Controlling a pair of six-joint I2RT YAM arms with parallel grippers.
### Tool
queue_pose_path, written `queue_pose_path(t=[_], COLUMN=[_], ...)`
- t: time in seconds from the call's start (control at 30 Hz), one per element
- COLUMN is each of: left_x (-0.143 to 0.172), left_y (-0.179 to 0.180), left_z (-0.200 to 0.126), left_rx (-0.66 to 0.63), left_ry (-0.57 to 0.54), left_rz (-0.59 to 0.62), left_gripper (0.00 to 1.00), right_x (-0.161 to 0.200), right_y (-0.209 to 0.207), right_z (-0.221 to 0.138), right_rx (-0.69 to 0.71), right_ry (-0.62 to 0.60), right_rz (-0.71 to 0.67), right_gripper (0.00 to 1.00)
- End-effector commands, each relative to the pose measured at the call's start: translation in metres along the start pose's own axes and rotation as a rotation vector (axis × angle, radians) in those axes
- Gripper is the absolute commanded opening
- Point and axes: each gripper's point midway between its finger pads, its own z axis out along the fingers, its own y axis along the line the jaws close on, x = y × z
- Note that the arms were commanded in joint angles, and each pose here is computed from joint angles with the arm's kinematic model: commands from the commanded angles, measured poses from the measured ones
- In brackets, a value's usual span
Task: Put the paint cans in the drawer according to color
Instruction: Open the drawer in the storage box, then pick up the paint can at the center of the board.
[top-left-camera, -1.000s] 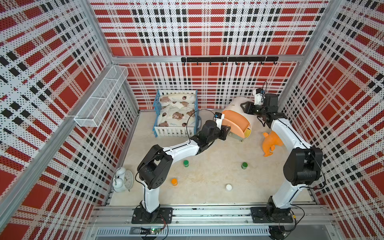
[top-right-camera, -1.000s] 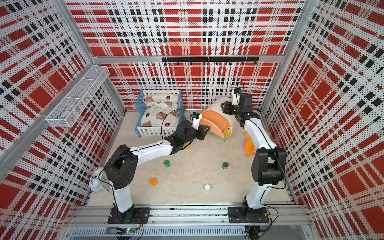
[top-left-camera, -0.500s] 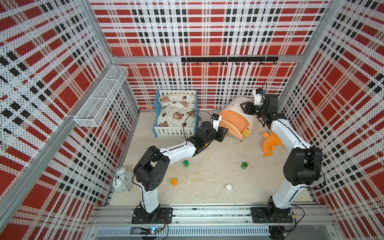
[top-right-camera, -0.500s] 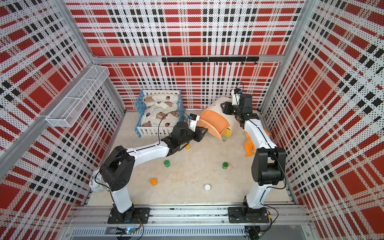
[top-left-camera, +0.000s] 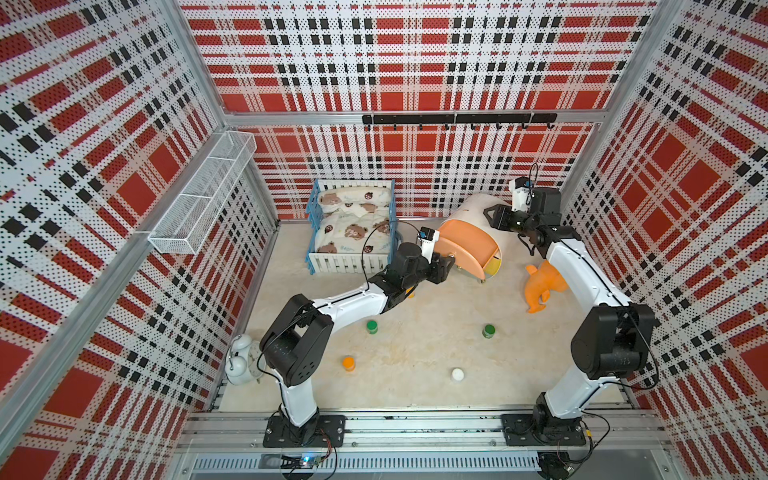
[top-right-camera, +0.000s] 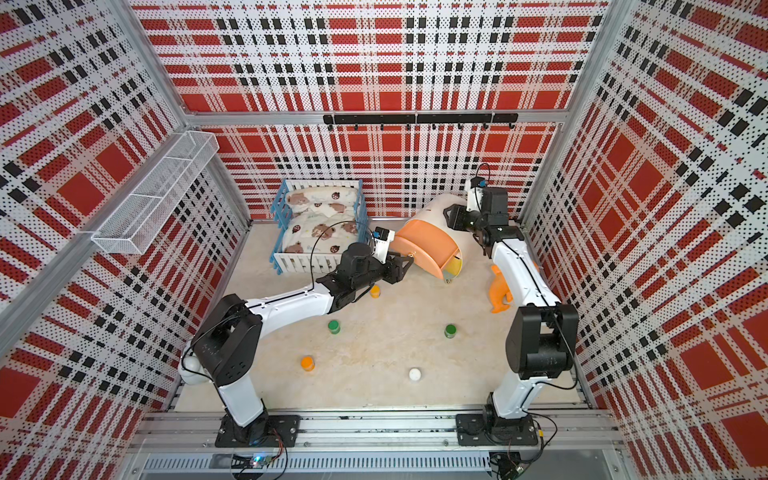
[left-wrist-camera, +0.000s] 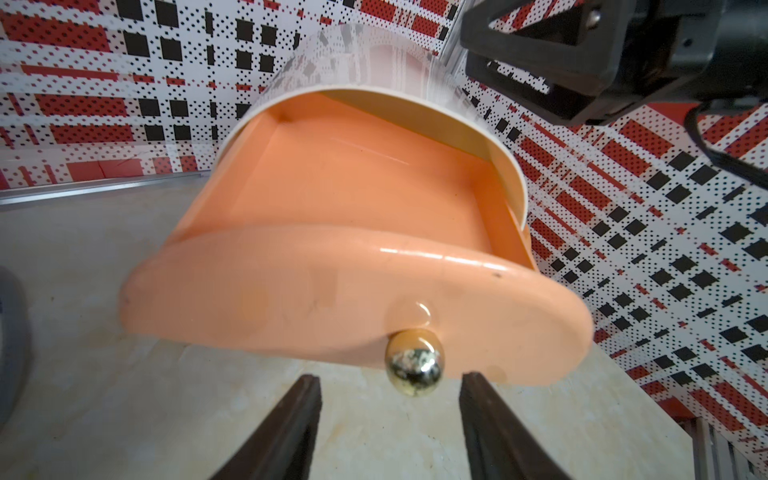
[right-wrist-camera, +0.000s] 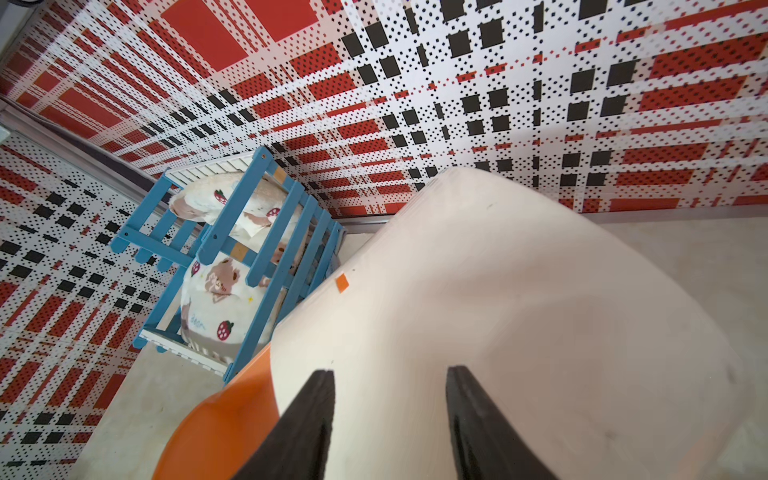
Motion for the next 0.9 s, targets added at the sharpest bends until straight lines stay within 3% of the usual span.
queue_pose_path(t=[0.0, 0.13, 0.23, 0.3, 0.6, 0.87], left_x=[-0.021, -0.028, -0.026, -0.02, -0.01, -0.009], left_y=[-0.013, -0.017, -0.021, -0.026, -0.004, 0.044], left_z=[-0.02, -0.038, -0.052, -0.062, -0.125, -0.184], left_rx=[0.006, 0.002, 0.019, 0.023, -0.17, -0.363], left_ry=[-0.051, -0.069, -0.073, -0.055, -0.04, -0.065], left_rz=[0.021, 0.002, -0.028, -0.033, -0.107, -0.221], left_gripper=[0.61, 0.62, 0.62, 0.62, 0.63, 0.63], right_x=[-0.019, -0.003, 0.023, 0.045, 0.113, 0.188], right_y=[0.018, 0.022, 0.016, 0.028, 0.041, 0.079], right_z=[-0.043, -0.069, -0.089, -0.1, -0.157, -0.169], right_rx=[0.029, 0.045, 0.106, 0.076, 0.134, 0.132], right_ry=[-0.045, -0.014, 0.039, 0.079, 0.209, 0.344], right_rz=[-0.029, 0.007, 0.085, 0.116, 0.154, 0.163], right_gripper=[0.53, 0.54, 0.52, 0.5, 0.49, 0.45])
